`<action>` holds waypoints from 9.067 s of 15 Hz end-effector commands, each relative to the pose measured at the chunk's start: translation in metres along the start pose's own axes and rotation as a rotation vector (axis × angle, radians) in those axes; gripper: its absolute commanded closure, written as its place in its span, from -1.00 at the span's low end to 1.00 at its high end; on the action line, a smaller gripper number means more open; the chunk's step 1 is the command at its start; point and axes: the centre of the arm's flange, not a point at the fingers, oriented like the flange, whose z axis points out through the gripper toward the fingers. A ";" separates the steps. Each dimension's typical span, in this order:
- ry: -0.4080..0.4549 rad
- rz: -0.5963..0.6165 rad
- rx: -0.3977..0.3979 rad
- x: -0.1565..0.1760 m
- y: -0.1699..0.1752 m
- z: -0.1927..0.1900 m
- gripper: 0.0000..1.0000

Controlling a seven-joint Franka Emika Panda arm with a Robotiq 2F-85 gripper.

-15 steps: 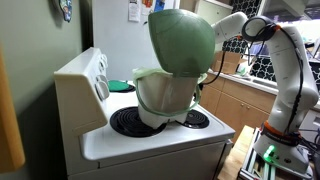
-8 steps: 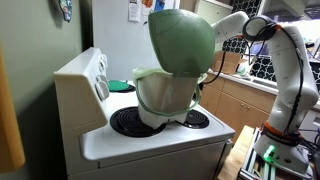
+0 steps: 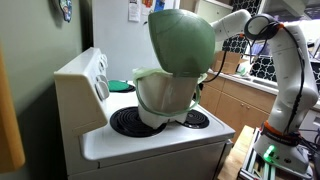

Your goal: Put the tissue paper inside the trash can

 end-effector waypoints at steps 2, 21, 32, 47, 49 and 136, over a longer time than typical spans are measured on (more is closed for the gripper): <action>-0.018 -0.016 0.027 -0.017 -0.001 -0.005 0.17; 0.049 -0.173 0.123 -0.025 0.009 -0.018 0.87; 0.387 -0.412 0.223 -0.033 -0.012 -0.059 0.87; 0.611 -0.330 0.126 -0.107 -0.048 -0.173 0.87; 0.569 -0.338 0.107 -0.103 -0.041 -0.158 0.87; 0.387 0.464 0.430 -0.059 0.096 -0.026 0.23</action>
